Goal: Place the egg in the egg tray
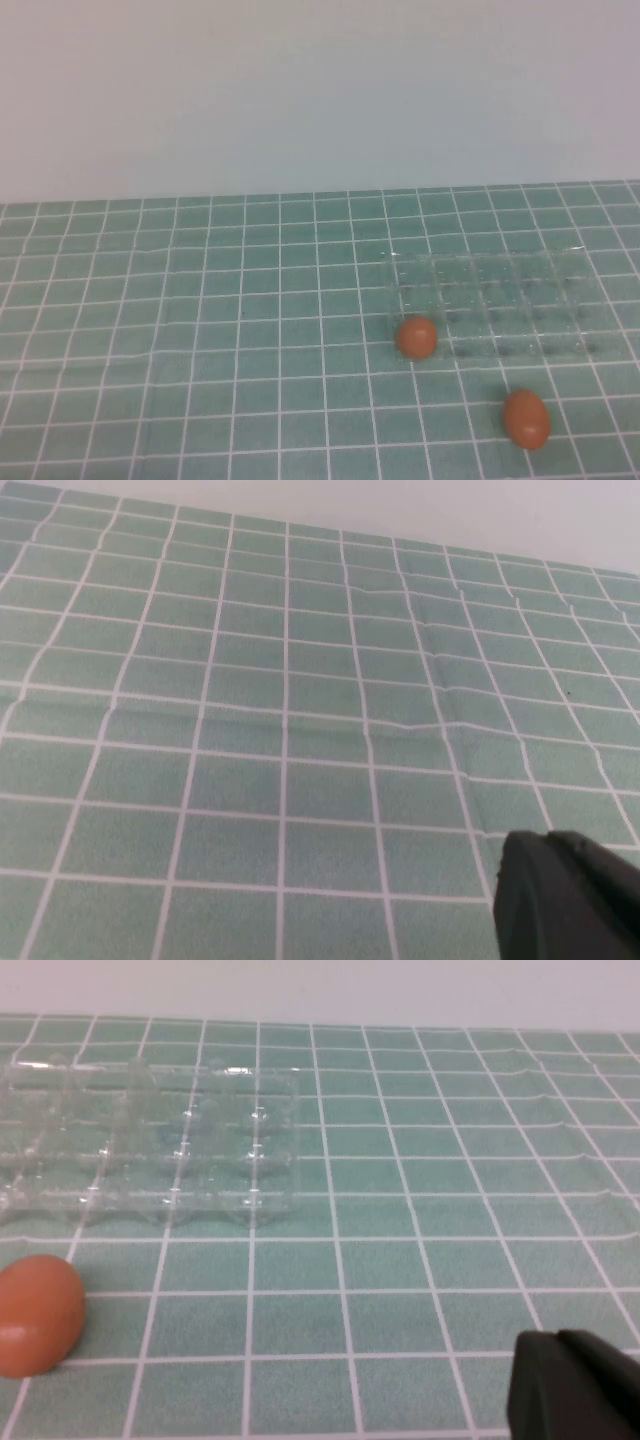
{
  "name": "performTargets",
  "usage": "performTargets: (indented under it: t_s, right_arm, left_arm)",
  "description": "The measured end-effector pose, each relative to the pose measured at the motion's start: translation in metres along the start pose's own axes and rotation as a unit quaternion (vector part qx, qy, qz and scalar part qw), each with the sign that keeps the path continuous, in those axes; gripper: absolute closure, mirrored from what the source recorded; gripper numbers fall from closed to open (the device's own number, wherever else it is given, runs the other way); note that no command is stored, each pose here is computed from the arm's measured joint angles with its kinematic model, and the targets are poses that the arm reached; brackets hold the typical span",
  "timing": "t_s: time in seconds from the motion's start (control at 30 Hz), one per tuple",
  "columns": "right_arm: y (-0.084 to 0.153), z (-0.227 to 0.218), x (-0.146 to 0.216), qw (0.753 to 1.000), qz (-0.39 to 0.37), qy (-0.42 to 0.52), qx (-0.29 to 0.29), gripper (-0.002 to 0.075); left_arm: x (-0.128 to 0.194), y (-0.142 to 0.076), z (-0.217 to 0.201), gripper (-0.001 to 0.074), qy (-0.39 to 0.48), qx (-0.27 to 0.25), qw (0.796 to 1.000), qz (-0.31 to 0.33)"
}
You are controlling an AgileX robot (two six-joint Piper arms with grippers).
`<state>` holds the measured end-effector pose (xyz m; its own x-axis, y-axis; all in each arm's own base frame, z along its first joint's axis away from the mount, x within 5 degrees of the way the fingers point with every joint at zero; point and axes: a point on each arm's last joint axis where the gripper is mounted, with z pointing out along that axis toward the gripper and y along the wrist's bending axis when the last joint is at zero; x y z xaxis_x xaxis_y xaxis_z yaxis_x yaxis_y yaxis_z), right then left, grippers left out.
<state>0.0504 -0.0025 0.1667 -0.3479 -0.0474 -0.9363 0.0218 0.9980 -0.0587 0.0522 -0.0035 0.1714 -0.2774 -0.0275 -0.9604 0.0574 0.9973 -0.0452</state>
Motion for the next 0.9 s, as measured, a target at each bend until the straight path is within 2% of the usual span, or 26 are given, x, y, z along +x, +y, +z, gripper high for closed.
performTargets:
  t_s: [0.9]
  right_arm:
    - [0.0000,0.0000,-0.0002,1.000,0.004,-0.001,0.000,0.0728]
  left_arm:
    - [0.0000,0.0000,0.0000,0.0735,0.000,0.000,1.000,0.000]
